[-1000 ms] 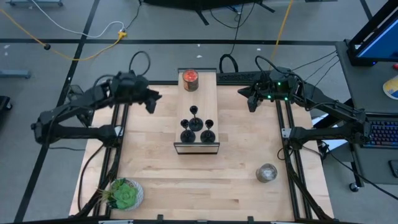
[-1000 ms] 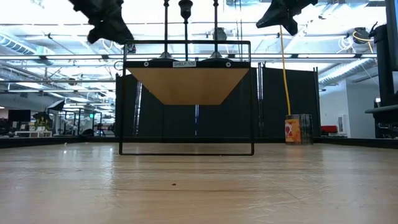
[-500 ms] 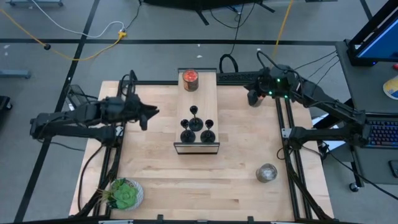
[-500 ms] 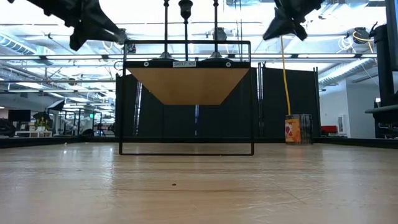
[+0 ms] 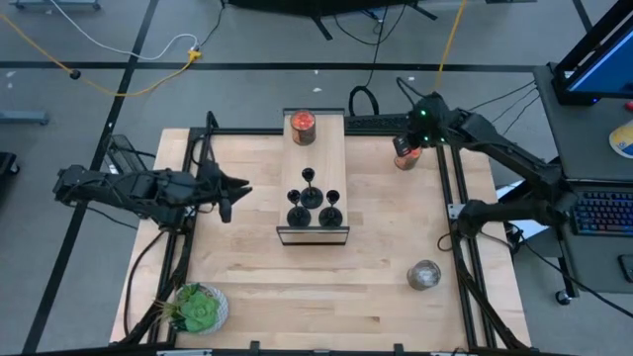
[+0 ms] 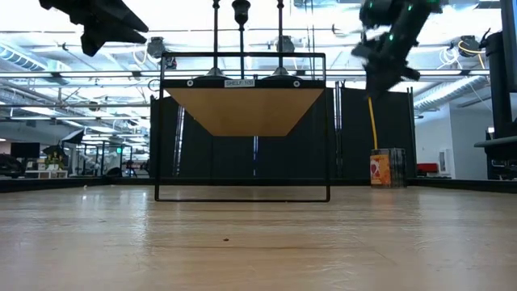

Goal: Pick & Place candle stick holders
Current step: Put the orange scented candle on the shelf

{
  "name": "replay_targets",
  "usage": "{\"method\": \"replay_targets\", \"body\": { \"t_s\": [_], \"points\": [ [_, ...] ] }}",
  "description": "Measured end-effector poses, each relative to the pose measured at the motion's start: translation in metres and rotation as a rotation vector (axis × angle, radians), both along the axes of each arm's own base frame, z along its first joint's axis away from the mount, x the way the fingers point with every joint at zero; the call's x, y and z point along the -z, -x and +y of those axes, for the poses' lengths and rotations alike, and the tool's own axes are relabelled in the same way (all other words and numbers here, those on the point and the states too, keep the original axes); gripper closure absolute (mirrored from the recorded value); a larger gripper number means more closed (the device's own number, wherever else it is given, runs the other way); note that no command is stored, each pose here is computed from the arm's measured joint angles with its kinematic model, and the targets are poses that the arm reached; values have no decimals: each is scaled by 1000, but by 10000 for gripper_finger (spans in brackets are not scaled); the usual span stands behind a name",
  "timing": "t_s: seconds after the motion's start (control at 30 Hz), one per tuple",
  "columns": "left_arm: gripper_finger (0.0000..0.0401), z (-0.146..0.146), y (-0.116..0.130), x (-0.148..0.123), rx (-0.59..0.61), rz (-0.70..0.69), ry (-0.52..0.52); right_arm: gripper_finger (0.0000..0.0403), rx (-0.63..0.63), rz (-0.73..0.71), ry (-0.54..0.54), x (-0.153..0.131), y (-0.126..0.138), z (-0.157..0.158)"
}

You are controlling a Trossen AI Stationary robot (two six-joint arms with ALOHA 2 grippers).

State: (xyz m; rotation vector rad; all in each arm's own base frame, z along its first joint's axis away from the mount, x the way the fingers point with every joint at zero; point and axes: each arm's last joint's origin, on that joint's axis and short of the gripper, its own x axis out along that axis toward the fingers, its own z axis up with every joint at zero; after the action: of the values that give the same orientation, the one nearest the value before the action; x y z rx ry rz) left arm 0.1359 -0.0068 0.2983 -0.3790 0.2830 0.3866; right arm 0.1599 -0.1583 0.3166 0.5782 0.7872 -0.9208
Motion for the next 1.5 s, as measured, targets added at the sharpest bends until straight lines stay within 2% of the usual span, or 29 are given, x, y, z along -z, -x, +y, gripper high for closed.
{"method": "replay_targets", "body": {
  "t_s": [0.1, 0.23, 0.43, 0.57, 0.9, 1.33, 1.5],
  "points": [
    [281, 0, 1, 2, -3, 17, 5, 280, 58, 54, -51, 11, 4, -13],
    [281, 0, 1, 3, -13, 26, 23, 252, 178, 115, -44, 20, 11, -30],
    [281, 0, 1, 3, -13, 26, 27, 212, 368, 125, -122, 36, 21, -54],
    [281, 0, 1, 3, -14, 25, 29, 196, 427, 141, -178, 49, 24, -66],
    [281, 0, 1, 4, -17, 31, 41, 188, 493, 172, -314, 73, 26, -79],
    [281, 0, 2, 5, -19, 42, 43, 199, 492, 201, -346, 83, 24, -83],
    [281, 0, 2, 5, -18, 43, 41, 200, 474, 172, -388, 100, 24, -80]
  ]
}}
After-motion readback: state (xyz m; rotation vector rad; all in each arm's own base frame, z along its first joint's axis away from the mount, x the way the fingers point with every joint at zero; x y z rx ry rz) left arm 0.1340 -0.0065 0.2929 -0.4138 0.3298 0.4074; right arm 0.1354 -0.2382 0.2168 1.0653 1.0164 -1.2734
